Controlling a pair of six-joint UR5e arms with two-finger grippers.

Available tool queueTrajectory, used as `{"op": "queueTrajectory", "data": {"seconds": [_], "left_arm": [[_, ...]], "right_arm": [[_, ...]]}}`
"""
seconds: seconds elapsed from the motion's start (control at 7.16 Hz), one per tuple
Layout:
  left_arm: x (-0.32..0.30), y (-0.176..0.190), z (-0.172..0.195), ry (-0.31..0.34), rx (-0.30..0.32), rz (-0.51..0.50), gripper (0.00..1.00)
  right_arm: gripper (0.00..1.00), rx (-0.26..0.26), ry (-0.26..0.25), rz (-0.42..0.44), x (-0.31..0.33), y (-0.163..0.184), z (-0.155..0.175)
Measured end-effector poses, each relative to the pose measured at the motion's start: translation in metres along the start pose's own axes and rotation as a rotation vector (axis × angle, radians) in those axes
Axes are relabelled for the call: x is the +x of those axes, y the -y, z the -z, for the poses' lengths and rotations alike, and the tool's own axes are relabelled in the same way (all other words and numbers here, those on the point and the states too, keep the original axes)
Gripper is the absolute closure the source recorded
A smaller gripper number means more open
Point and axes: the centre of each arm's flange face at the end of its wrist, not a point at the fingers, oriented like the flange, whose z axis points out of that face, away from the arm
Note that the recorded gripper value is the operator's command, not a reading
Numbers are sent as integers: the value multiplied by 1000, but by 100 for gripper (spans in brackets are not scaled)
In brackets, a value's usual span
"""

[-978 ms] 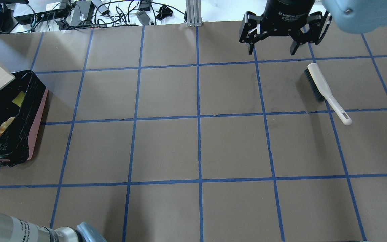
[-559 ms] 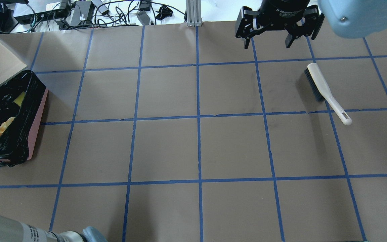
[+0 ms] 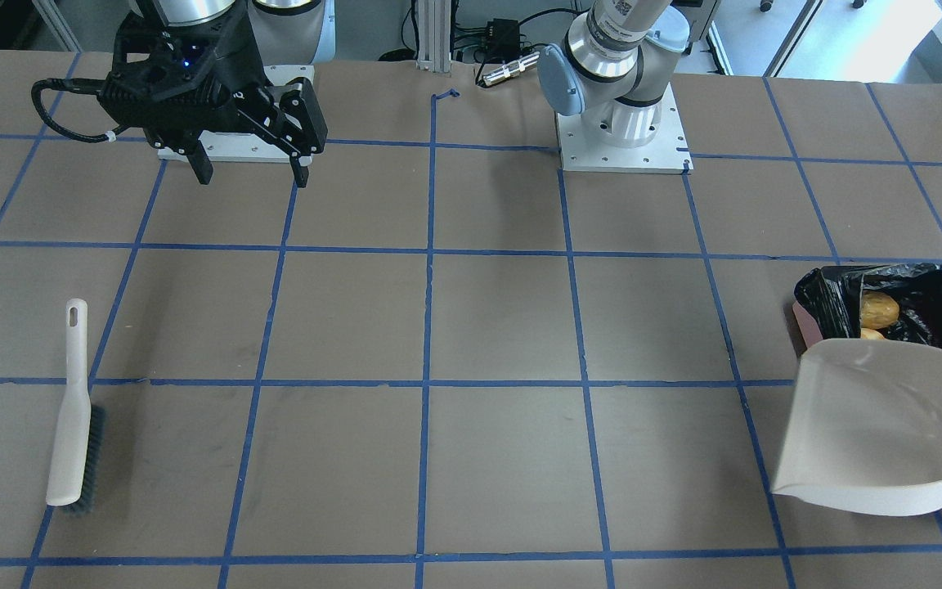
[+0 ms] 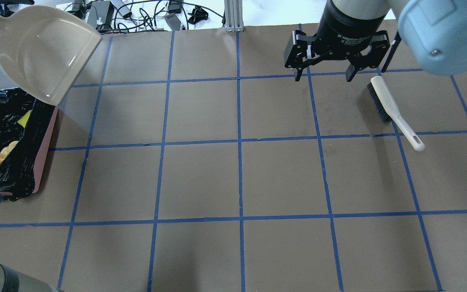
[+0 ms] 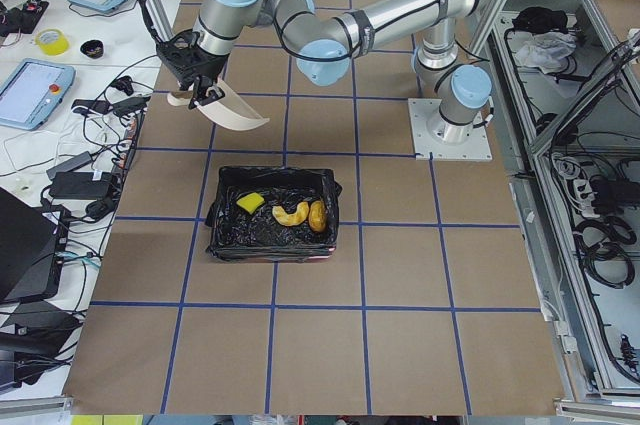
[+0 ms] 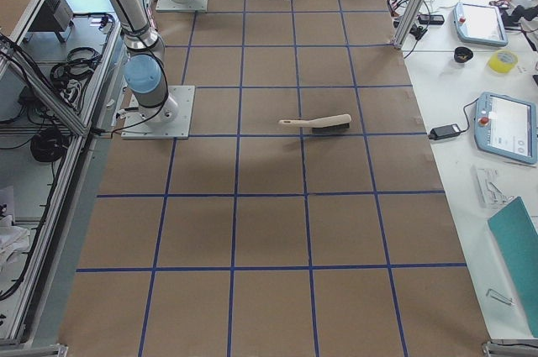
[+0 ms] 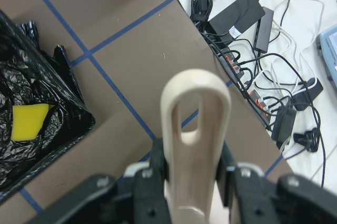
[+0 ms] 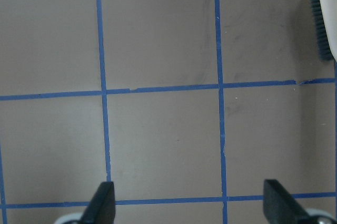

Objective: Sweep and dump trash into bin
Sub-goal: 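Bring the empty dustpan back down onto the table with the left gripper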

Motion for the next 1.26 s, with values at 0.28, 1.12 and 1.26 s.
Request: {"op": "queueTrajectory", "data": {"seconds": [0.28,1.12,1.26], "left_arm": [[31,-80,-55,128,-62,169,100],[21,-167,-181,326,-204,465,100],[20,-171,-194,325,-235,473,100]], "right_arm": [[0,8,-4,-5,-1,5,-9],[0,16,-56,8,4,9,-12],[0,17,-59,8,5,9,-12]]}}
